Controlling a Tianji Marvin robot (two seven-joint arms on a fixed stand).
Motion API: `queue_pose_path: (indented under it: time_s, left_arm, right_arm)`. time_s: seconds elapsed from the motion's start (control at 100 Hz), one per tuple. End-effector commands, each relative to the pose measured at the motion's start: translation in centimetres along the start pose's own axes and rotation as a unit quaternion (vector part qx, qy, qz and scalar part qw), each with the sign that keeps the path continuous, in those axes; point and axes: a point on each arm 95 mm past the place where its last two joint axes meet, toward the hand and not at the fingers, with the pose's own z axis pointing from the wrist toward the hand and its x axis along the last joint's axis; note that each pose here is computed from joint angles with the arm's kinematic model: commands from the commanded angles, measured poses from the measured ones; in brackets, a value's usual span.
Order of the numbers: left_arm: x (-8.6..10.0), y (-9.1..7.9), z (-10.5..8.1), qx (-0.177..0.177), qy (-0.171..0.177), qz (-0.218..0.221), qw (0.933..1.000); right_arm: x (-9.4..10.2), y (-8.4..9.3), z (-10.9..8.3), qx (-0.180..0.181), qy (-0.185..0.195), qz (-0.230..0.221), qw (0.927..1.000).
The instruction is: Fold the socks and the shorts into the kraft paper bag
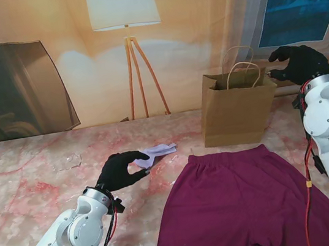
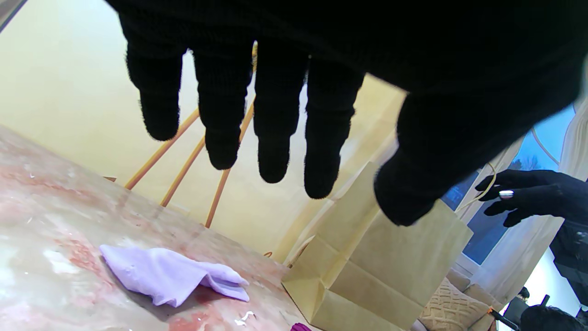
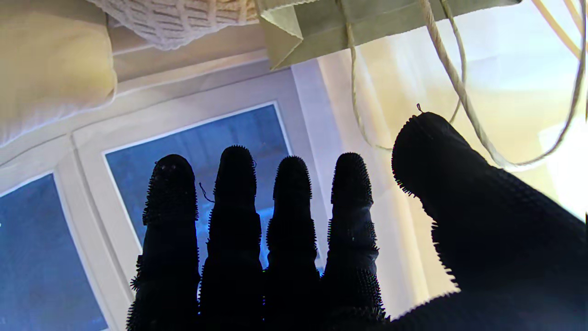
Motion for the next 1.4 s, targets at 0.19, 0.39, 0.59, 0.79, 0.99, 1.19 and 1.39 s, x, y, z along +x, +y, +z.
queue_pose_path:
  time_s: [0.19, 0.39, 0.59, 0.79, 0.99, 1.19, 1.39]
  left_arm:
    - [-0.1, -0.4, 0.1, -0.001, 0.002, 0.007, 1.0000]
    - [-0.1, -0.7, 0.1, -0.001, -0.002, 0.012, 0.9999]
    - [-0.3, -1.0, 0.3, -0.001, -0.008, 0.019, 0.9998]
    - [-1.2, -1.1, 1.1, -0.011, -0.016, 0.032, 0.9993]
    - [-2.5, -0.5, 2.9, -0.024, -0.025, 0.058, 0.9977]
    - [-3.4, 0.7, 4.5, -0.040, -0.037, 0.072, 0.9960]
    - [-4.3, 1.6, 5.5, -0.054, -0.034, 0.094, 0.9935]
  right_arm:
    - [-0.7, -0.6, -4.5, 0.014, 0.026, -0.012, 0.9995]
    - [0.0, -2.1, -8.0, 0.028, 0.059, 0.011, 0.9978]
    - [1.3, -4.7, -10.8, 0.059, 0.087, 0.046, 0.9934]
    - [2.7, -7.2, -12.3, 0.079, 0.104, 0.071, 0.9889]
    - [3.6, -8.6, -12.7, 0.099, 0.111, 0.083, 0.9853]
    - [3.8, -9.3, -12.5, 0.106, 0.112, 0.089, 0.9841]
    - [3.9, -9.5, -12.5, 0.109, 0.116, 0.087, 0.9834]
